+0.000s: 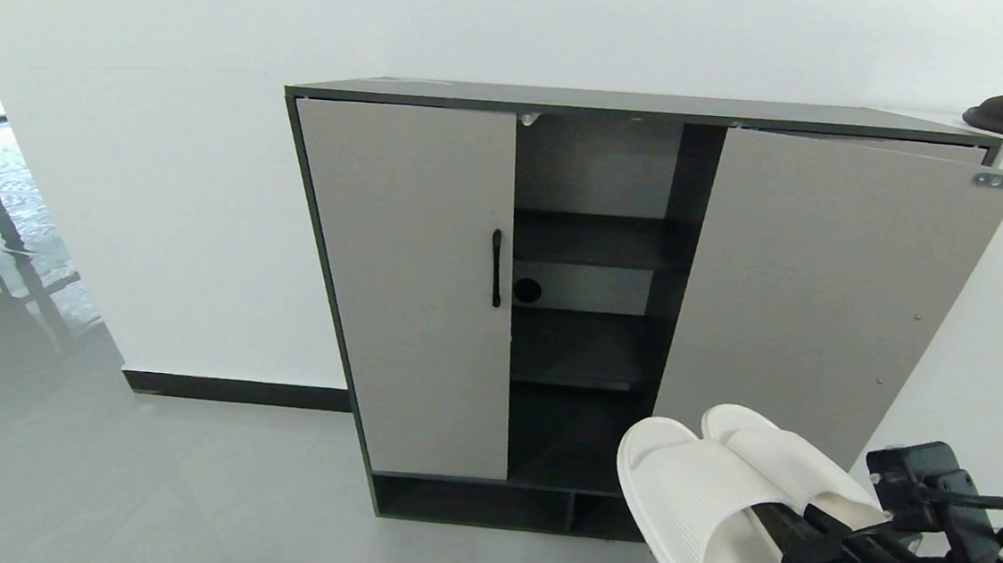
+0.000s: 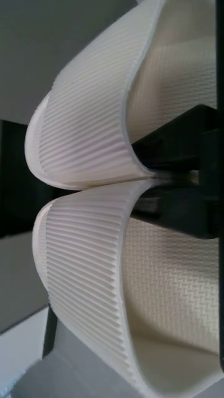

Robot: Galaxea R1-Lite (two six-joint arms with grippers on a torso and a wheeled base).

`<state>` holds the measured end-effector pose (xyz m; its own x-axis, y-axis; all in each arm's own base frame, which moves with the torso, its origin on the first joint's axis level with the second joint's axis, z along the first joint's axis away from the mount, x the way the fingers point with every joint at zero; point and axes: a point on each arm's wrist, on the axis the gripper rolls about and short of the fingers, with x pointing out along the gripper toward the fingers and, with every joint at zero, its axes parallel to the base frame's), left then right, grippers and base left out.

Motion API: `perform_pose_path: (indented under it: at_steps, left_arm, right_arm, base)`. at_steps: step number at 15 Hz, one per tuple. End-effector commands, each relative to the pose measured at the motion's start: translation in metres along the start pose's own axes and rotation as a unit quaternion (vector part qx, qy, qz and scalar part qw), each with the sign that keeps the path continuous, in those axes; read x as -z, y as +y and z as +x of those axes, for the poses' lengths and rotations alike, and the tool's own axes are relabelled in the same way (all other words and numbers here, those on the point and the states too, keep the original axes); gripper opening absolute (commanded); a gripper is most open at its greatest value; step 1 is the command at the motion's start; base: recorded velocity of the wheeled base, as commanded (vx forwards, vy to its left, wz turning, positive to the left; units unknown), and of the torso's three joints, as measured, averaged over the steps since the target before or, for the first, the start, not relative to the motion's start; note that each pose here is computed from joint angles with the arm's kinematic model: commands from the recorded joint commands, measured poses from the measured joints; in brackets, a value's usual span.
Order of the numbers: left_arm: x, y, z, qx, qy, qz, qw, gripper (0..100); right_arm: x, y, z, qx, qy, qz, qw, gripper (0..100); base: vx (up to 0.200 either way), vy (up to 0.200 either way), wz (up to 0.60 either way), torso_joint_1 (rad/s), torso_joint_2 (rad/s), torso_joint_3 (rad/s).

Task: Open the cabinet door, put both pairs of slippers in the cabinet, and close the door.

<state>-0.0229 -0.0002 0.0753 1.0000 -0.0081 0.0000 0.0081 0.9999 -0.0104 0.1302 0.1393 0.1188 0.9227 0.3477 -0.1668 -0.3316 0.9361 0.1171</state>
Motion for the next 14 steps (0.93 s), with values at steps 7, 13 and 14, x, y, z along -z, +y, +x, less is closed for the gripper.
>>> perform_pose_path:
  at_steps: [7, 13, 14]
  left_arm:
    - [0.0, 0.0, 0.0, 0.0, 0.001, 0.003, 1.0, 0]
    - [0.0, 0.0, 0.0, 0.0, 0.001, 0.003, 1.0, 0]
    - [0.0, 0.0, 0.0, 0.0, 0.001, 0.004, 1.0, 0]
  right_arm:
    - [-0.005, -0.017, 0.007, 0.049, -0.014, -0.005, 0.999, 0]
    - [-0.012, -0.038, 0.026, 0.113, -0.057, -0.013, 0.992, 0]
    - [-0.012, -0.041, 0.03, 0.122, -0.064, -0.015, 0.99, 0]
  base:
    - [0.0, 0.143, 0.0, 0.003, 0.0, 0.001]
    - [0.067, 0.0, 0.0, 0.002, 0.0, 0.002]
    - [0.2, 0.0, 0.0, 0.007, 0.0, 0.002]
